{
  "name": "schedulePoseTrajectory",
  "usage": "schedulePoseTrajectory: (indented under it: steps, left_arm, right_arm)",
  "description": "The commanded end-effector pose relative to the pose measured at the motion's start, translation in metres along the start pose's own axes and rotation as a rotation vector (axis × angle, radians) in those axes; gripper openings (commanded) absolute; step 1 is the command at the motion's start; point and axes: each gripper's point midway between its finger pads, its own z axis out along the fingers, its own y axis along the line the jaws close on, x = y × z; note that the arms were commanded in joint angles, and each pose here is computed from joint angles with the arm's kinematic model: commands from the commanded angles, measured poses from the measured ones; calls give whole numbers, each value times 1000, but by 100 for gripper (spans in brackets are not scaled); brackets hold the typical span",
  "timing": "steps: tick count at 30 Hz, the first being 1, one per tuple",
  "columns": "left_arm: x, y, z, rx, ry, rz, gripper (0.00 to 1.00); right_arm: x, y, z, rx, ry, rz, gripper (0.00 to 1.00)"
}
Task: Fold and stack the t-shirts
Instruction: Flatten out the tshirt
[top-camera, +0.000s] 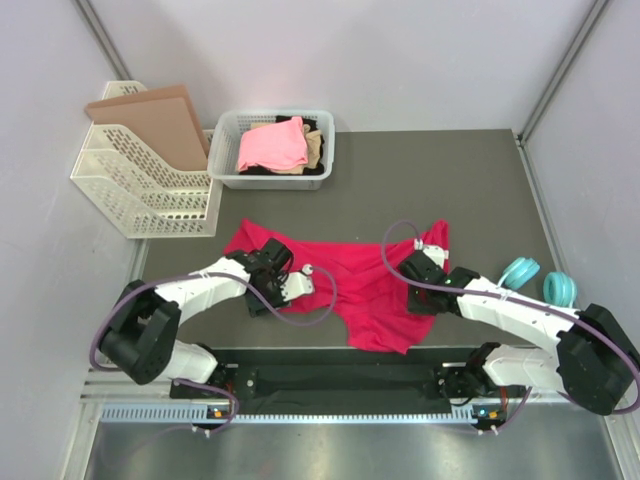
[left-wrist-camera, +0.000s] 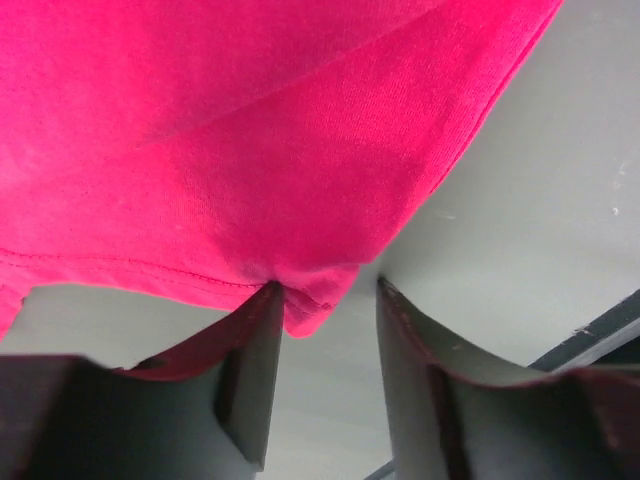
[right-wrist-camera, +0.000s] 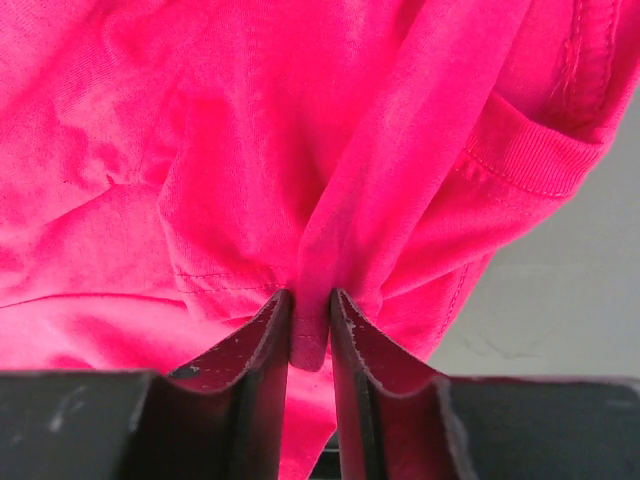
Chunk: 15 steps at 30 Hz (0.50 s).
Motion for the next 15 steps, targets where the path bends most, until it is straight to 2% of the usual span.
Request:
schedulePoseTrajectory:
  steps: [1, 4, 5, 7, 8, 10, 12, 15]
  left_arm:
    - [-8, 12, 8, -48, -21, -5, 40]
    - [-12, 17, 9, -59, -26, -14, 35]
    - [-12, 18, 9, -60, -25, -16, 29]
    - [-13, 21, 7, -67, -27, -18, 23]
    - [-13, 22, 6, -68, -26, -16, 17]
    - [-15, 25, 3, -74, -29, -20, 12]
    - [-16, 27, -3, -74, -24, -20, 3]
    - [-20, 32, -14, -89, -34, -22, 0]
  right_arm:
    - [-7, 5, -4, -16, -37, 2, 21]
    - [-8, 5, -4, -16, -42, 1, 19]
    - [-7, 5, -4, -15, -41, 1, 17]
    - [-7, 4, -3, -13, -41, 0, 15]
    - [-6, 4, -3, -13, -43, -1, 12]
    - [-5, 2, -1, -6, -43, -2, 8]
    - [-3, 0, 0, 0, -41, -4, 1]
    - [-5, 0, -1, -2, -47, -2, 0]
